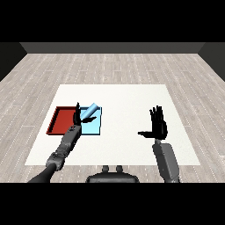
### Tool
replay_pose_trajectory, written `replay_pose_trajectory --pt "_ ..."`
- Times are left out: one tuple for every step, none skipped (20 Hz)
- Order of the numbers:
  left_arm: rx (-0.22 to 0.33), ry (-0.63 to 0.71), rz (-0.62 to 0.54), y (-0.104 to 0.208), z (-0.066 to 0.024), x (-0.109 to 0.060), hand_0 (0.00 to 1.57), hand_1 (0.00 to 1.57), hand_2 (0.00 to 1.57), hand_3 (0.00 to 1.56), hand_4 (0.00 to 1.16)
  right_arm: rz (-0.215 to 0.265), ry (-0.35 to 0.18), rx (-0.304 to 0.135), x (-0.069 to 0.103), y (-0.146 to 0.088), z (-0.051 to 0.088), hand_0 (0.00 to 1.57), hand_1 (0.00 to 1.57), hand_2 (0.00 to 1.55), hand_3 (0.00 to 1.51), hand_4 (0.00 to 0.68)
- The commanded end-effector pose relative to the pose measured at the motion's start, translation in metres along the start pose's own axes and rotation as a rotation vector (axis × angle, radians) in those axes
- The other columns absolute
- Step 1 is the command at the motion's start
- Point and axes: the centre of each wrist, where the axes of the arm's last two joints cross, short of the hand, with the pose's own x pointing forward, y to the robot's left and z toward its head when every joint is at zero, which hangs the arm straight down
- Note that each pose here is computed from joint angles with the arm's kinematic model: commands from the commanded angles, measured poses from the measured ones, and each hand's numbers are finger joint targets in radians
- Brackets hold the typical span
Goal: Pick the blue can and put it in the blue box
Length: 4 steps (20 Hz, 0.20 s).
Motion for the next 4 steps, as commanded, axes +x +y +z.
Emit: replay_pose_trajectory --pt "-0.041 -0.242 0.178 -0.014 0.0185 0.01 0.0 0.0 0.0 0.0 0.0 0.032 0.012 0.006 0.004 -0.003 -0.001 0.0 0.0 0.0 0.0 0.0" --pt "-0.062 -0.267 0.227 -0.007 0.0132 0.017 0.0 0.0 0.0 0.0 0.0 0.041 0.034 0.019 -0.01 0.002 0.003 0.0 0.0 0.0 0.0 0.0" --pt "-0.081 -0.299 0.261 -0.015 0.0313 0.011 0.0 0.0 0.0 0.0 0.0 0.057 0.045 0.013 0.006 -0.012 0.005 0.0 0.0 0.0 0.0 0.0" --pt "-0.109 -0.292 0.258 0.004 0.0326 0.006 0.0 0.0 0.0 0.0 0.0 0.051 0.019 0.01 0.008 -0.007 0.007 0.0 0.0 0.0 0.0 0.0"
